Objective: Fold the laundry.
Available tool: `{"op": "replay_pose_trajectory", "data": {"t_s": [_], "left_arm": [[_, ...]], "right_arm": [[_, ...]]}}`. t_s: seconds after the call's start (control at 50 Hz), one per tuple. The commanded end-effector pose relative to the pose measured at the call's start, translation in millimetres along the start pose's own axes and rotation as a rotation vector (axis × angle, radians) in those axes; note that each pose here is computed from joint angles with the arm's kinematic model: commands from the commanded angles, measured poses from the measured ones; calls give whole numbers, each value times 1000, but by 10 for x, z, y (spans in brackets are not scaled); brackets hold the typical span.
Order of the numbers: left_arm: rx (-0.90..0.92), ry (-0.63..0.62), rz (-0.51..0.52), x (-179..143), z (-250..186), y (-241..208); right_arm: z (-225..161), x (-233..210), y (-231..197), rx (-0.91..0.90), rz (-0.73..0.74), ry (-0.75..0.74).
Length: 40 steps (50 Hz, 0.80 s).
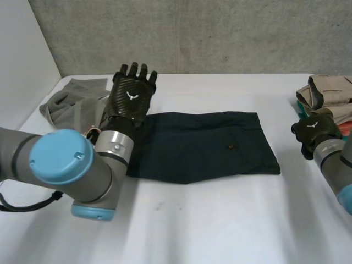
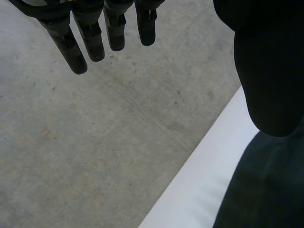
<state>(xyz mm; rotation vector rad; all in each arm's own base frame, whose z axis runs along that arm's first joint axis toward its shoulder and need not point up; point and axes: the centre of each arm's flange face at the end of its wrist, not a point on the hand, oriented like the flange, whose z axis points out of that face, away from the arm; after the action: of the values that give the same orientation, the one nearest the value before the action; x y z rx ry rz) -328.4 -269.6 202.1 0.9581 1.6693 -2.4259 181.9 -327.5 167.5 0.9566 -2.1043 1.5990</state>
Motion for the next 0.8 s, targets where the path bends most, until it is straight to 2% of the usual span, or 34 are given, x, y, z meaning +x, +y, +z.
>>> {"op": "replay_pose_trajectory", "data": {"t_s": [0.02,0.12,0.24,0.34,0.54,0.6,0.68,0.7,0.8], "left_arm": [[-15,-41,0,-207,-71,-21],[-28,-47,-30,-281,-123,-44],[-62,-18,-109,-280,-194,-67],[-75,-5,-153,-278,-223,-97],[-95,8,-162,-253,-259,-75],[-97,7,-160,-257,-258,-71],[-97,6,-162,-260,-262,-72],[-96,5,-160,-263,-261,-77],[-83,-4,-163,-317,-266,-152]], "right_arm": [[-24,-27,-172,81,-86,15],[-135,-299,-203,120,-47,-99],[-227,-464,-180,138,116,-238],[-139,-524,-79,117,174,-276],[35,-678,93,70,167,-298],[92,-655,111,79,169,-269],[151,-441,190,76,167,-134],[131,-324,147,87,156,-72],[-9,-34,-24,121,47,28]]}}
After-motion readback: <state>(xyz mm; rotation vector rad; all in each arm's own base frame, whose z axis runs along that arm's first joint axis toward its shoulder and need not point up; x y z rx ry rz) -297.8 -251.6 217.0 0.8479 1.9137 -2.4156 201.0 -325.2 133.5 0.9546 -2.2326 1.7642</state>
